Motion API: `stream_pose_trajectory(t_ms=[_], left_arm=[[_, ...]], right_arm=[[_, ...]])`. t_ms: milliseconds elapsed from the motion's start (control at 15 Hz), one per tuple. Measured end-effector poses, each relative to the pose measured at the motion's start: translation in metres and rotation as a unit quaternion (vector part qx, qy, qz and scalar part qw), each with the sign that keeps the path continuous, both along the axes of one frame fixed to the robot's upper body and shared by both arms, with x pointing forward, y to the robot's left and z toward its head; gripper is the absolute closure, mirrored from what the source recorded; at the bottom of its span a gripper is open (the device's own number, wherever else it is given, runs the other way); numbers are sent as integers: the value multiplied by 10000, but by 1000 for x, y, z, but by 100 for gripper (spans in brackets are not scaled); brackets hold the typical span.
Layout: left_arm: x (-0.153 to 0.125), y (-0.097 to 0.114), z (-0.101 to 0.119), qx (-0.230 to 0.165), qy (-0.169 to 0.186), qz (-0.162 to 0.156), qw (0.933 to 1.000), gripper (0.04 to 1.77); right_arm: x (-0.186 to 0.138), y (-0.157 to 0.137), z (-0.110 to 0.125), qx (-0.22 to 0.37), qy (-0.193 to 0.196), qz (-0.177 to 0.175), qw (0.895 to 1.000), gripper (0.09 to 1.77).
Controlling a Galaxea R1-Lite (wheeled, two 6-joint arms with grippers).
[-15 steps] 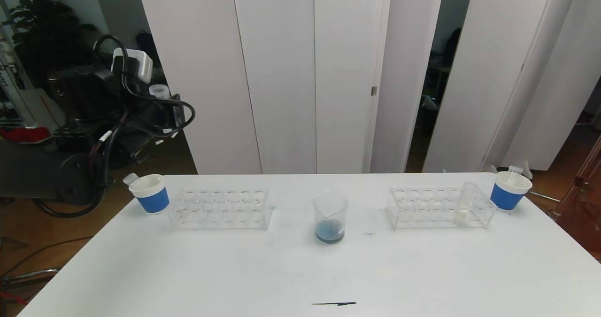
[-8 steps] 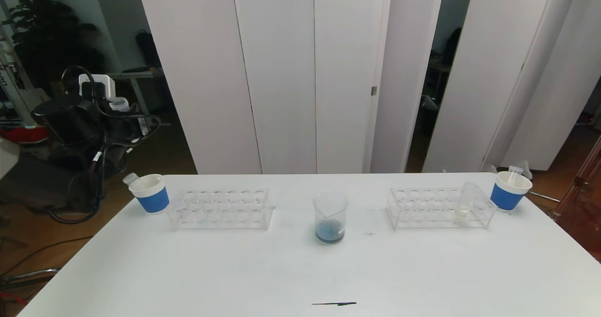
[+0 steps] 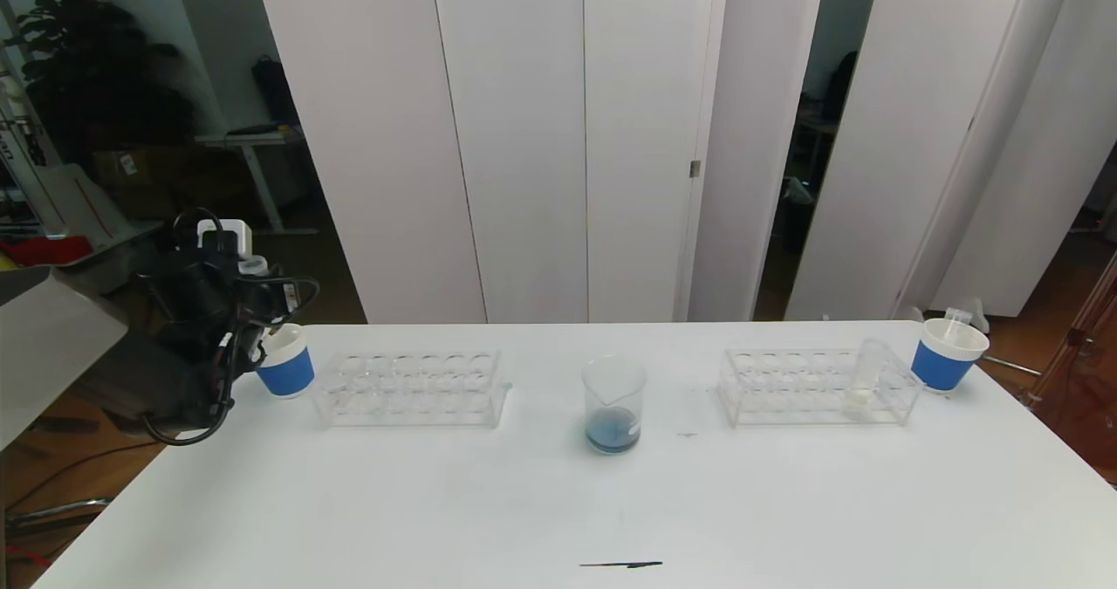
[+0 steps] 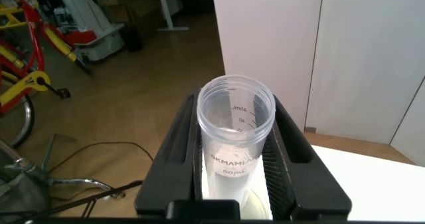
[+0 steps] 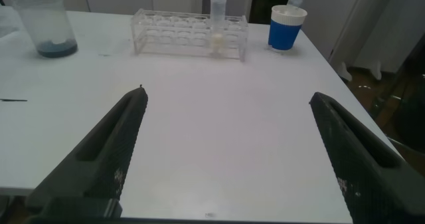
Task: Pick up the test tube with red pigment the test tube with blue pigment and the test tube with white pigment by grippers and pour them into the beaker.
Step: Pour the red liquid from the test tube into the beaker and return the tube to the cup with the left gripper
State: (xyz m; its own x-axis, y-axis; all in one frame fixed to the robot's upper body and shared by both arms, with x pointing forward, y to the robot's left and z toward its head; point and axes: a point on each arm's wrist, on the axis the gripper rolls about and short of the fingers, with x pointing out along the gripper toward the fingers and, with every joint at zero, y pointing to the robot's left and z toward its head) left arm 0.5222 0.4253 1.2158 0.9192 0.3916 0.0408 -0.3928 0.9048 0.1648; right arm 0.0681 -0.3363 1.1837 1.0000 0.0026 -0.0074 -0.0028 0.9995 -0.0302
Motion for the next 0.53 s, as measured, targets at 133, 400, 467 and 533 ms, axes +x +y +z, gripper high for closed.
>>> stream_pose_trajectory(t_ms=[133, 400, 467, 533], left_arm=[[1, 0, -11, -58, 124, -8, 9999, 121], [3, -2, -21, -329, 167, -30, 9993, 121], [2, -3, -24, -349, 205, -30, 9992, 121], [2, -3, -26, -362, 225, -24, 9991, 121]], right_arm=[[0, 0, 0, 0, 0, 0, 10000, 11], [0, 0, 0, 0, 2, 0, 10000, 11], [0, 0, 0, 0, 0, 0, 10000, 11], [0, 0, 0, 0, 2, 0, 10000, 11]])
